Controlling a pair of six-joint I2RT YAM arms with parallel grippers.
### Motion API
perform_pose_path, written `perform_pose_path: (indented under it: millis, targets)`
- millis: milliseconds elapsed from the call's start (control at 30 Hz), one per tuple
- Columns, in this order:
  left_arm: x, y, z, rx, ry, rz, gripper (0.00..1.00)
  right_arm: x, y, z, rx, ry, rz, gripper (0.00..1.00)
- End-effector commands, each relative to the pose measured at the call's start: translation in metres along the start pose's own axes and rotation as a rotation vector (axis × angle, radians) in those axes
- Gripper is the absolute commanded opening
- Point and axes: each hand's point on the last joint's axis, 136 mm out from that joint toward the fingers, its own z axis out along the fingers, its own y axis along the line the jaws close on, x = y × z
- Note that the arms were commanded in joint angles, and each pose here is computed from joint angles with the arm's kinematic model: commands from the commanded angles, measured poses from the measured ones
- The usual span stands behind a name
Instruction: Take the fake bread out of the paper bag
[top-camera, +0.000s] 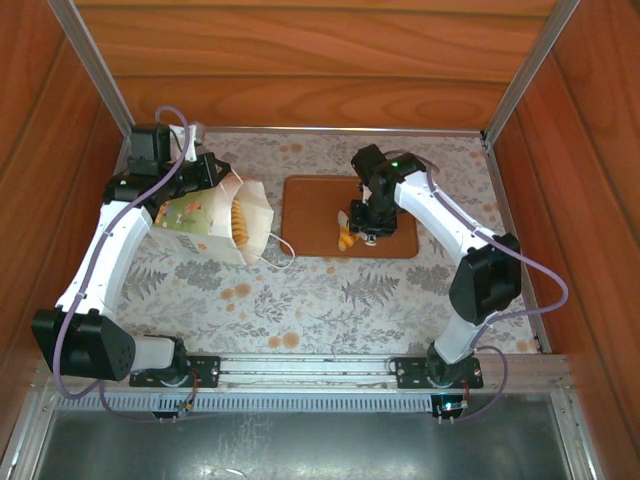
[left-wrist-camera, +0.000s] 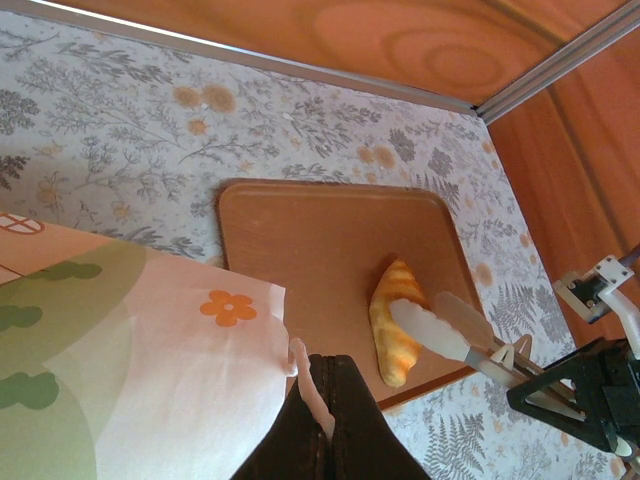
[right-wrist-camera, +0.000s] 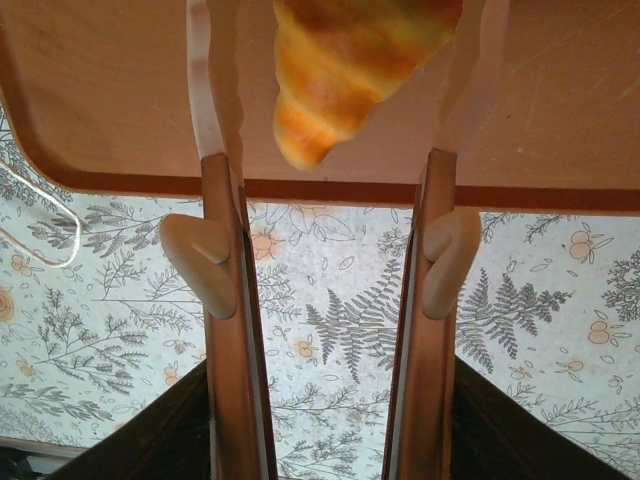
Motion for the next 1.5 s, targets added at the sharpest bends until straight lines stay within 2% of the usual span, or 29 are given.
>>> perform_pose_path:
  millis: [0, 133, 267, 333, 533, 700, 900, 1033, 1267, 1467]
  targets:
    - [-0.004, -0.002, -0.001, 0.022, -0.019, 0.024, 0.00, -0.004, 0.001, 0.001, 0.024, 0.008, 0.025, 0.55]
    - [-0.003, -0.001, -0.003, 0.021, -0.025, 0.022, 0.00, -0.005, 0.003, 0.007, 0.026, 0.023, 0.014, 0.53]
    - [-0.003, -0.001, -0.004, 0.019, -0.030, 0.019, 0.00, -0.004, 0.000, 0.009, 0.047, 0.030, -0.006, 0.42]
    - [-0.004, -0.001, -0.004, 0.019, -0.033, 0.020, 0.00, -0.005, -0.006, 0.006, 0.069, 0.012, -0.026, 0.40]
    - [-0.006, -0.002, -0.005, 0.022, -0.038, 0.020, 0.00, -0.016, -0.037, -0.016, 0.226, -0.026, -0.234, 0.34]
    - [-0.007, -0.003, -0.006, 0.023, -0.043, 0.019, 0.00, -0.029, -0.074, -0.026, 0.309, 0.001, -0.375, 0.34]
    - [-0.007, -0.005, -0.008, 0.025, -0.048, 0.015, 0.00, -0.047, -0.110, -0.022, 0.312, 0.049, -0.388, 0.34]
    - [-0.008, -0.005, -0.010, 0.026, -0.054, 0.015, 0.00, -0.052, -0.117, -0.013, 0.258, 0.087, -0.402, 0.35]
    - [-0.010, -0.007, -0.012, 0.026, -0.063, 0.019, 0.00, -0.068, -0.140, -0.015, 0.305, 0.104, -0.396, 0.36]
    - [-0.010, -0.007, -0.013, 0.026, -0.064, 0.013, 0.00, -0.073, -0.145, -0.019, 0.282, 0.096, -0.404, 0.39]
